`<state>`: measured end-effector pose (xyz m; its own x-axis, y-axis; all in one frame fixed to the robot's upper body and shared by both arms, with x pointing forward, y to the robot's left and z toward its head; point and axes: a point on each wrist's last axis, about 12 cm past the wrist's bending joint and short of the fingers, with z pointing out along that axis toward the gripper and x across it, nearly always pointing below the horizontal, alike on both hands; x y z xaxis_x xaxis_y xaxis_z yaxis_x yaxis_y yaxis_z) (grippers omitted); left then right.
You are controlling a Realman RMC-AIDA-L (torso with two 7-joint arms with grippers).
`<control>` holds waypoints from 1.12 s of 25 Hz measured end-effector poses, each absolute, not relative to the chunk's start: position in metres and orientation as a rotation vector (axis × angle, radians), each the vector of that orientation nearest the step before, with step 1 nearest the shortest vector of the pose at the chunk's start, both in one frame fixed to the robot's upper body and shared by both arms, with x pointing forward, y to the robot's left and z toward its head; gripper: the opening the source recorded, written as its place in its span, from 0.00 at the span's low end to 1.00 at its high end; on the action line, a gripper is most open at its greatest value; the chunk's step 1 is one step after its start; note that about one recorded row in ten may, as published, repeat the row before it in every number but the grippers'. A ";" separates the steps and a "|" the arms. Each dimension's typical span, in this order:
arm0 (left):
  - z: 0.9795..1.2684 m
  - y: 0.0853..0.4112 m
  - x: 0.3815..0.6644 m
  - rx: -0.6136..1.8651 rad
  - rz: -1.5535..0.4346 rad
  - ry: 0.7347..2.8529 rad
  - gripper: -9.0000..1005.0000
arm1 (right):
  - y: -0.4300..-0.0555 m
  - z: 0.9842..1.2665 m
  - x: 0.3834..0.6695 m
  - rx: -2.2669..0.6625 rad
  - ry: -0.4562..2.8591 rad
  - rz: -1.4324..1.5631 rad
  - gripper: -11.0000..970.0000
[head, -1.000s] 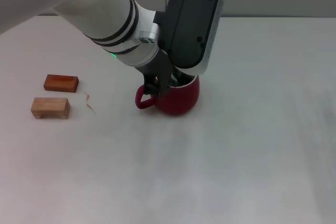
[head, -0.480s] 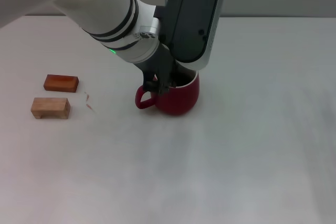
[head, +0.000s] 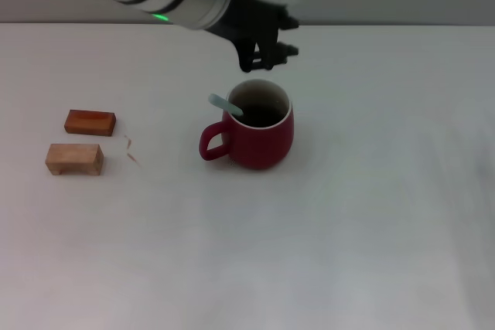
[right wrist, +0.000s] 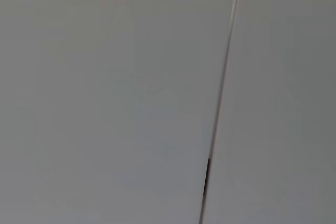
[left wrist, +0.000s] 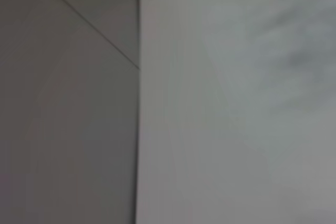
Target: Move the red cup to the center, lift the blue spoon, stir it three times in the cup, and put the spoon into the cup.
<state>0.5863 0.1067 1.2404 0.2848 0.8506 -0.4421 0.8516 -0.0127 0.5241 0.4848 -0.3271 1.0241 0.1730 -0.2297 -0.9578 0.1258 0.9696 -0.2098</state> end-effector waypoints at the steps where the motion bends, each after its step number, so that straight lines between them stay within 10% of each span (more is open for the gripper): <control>1: 1.244 0.113 0.589 1.770 -0.030 1.533 0.28 | -0.327 1.024 0.485 -0.089 1.374 -0.253 0.72; 15: 1.267 0.230 0.607 0.950 -0.481 1.337 0.28 | -0.330 1.026 0.488 -0.085 1.368 -0.263 0.72; 28: 1.213 0.351 0.600 0.237 -0.434 1.159 0.28 | -0.336 1.027 0.487 -0.064 1.362 -0.293 0.72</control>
